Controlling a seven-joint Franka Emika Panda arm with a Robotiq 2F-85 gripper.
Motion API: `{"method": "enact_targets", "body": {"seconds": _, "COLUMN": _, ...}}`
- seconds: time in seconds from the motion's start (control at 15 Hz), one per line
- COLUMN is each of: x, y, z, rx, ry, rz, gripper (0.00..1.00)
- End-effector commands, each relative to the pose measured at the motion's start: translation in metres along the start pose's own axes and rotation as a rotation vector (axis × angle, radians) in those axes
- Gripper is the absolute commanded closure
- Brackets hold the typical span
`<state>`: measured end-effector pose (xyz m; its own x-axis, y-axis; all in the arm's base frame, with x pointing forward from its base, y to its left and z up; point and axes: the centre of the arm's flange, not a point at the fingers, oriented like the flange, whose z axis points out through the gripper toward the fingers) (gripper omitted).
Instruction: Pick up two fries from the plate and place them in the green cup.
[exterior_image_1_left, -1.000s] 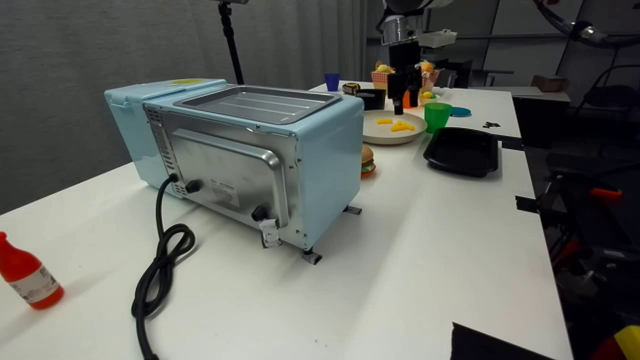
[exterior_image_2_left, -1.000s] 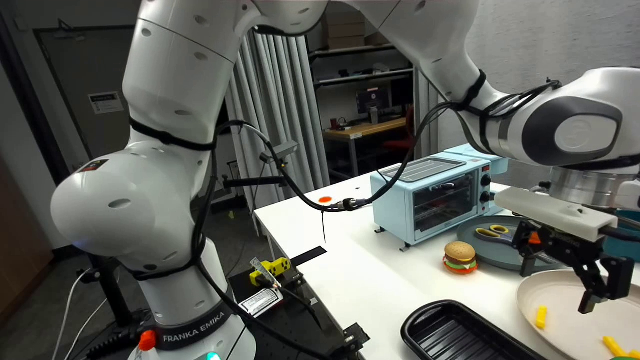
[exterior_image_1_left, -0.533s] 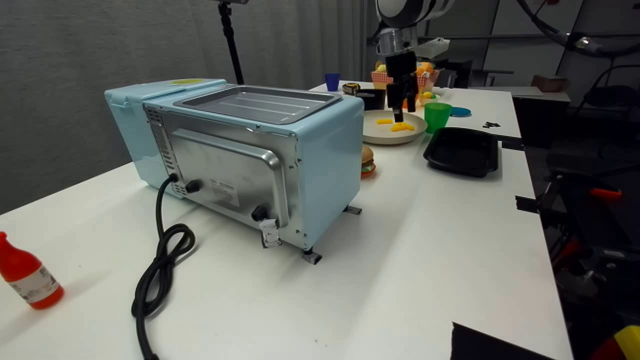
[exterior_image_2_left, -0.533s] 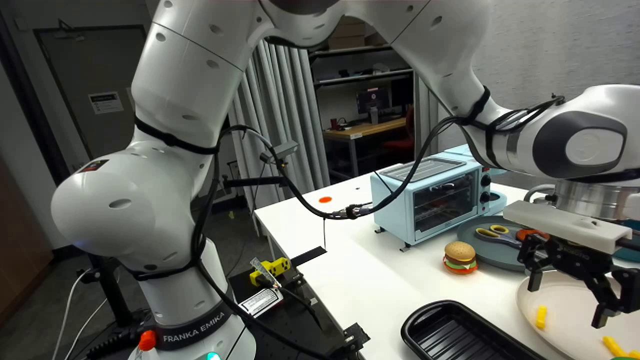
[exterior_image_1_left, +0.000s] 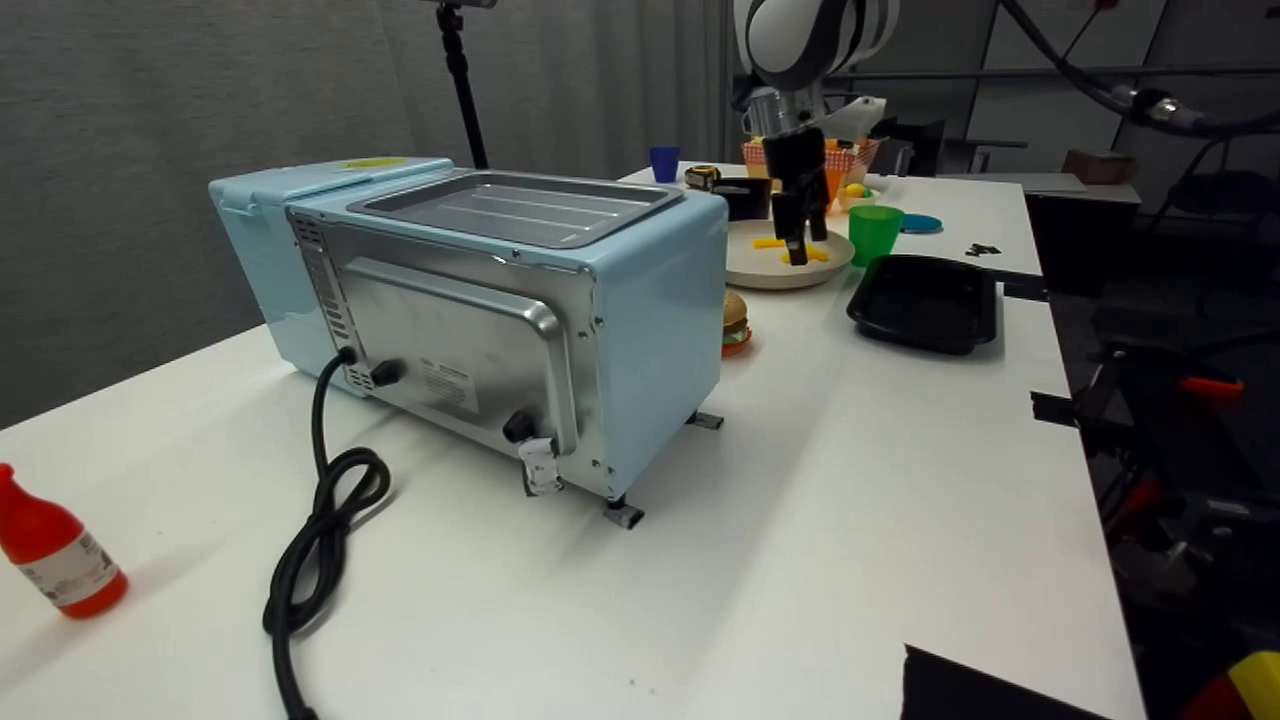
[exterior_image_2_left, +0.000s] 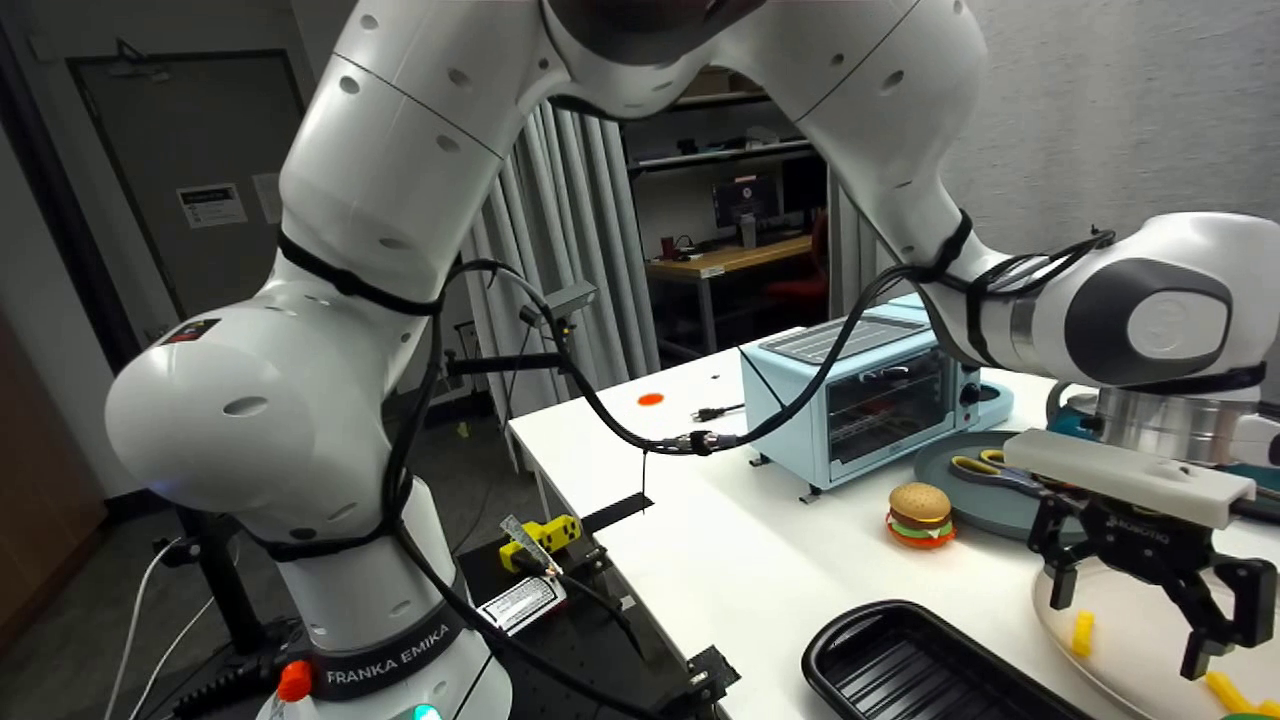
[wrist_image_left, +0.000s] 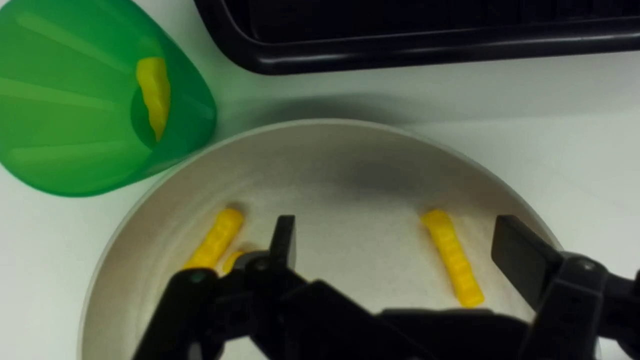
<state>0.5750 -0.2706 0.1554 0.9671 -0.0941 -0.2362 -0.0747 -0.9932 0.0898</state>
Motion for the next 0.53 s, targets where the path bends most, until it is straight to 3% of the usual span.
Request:
{"method": "enact_targets", "body": {"seconds": 0.0, "x": 0.018, "y": -0.004, "z": 0.001, "rx": -0.036, "ry": 0.01, "rz": -0.013, "gripper": 0.0}}
{"method": "enact_targets", "body": {"seconds": 0.47, "x": 0.025, "y": -0.011, "z": 0.011, "rx": -0.061, "ry": -0.004, "rz": -0.032, "gripper": 0.0}}
